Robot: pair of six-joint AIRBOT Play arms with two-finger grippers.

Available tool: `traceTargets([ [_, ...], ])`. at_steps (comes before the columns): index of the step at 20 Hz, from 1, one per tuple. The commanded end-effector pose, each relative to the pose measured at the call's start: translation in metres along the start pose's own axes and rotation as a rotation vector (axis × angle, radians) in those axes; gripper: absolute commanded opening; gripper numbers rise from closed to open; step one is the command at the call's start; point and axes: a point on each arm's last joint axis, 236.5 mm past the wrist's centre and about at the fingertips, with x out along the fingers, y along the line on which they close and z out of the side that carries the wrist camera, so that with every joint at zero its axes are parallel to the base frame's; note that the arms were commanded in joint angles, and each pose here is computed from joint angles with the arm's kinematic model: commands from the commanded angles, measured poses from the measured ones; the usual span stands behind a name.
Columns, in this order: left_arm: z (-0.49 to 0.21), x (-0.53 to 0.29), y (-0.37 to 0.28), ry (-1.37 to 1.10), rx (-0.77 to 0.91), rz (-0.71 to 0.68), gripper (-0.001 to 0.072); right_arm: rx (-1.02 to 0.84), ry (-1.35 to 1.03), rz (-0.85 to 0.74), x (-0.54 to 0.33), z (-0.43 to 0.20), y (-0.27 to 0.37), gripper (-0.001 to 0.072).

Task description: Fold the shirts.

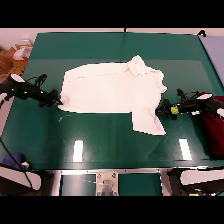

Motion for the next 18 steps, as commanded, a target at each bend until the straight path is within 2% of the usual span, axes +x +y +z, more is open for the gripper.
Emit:
traceTargets([
  [1, -0.001, -0.001, -0.001, 0.006, 0.0, -0.004, 0.0022, -0.034, 0.04, -0.046, 0.003, -0.008, -0.01, 0.0015],
  [9, -0.01, -0.004, 0.011, 0.039, 0.027, 0.055, 0.0021, 0.023, -0.144, -0.038, -0.075, -0.001, -0.023, 0.0015],
  [16, -0.012, -0.004, 0.01, 0.047, 0.027, 0.053, 0.0022, 0.05, -0.106, -0.031, -0.064, -0.02, -0.028, 0.0016],
  [17, -0.012, -0.005, 0.01, 0.05, 0.027, 0.052, 0.0022, 0.047, -0.116, -0.032, -0.066, -0.017, -0.028, 0.0085],
  [18, -0.013, -0.005, 0.009, 0.052, 0.026, 0.05, 0.0022, 0.043, -0.137, -0.037, -0.068, -0.011, -0.028, 0.0361],
])
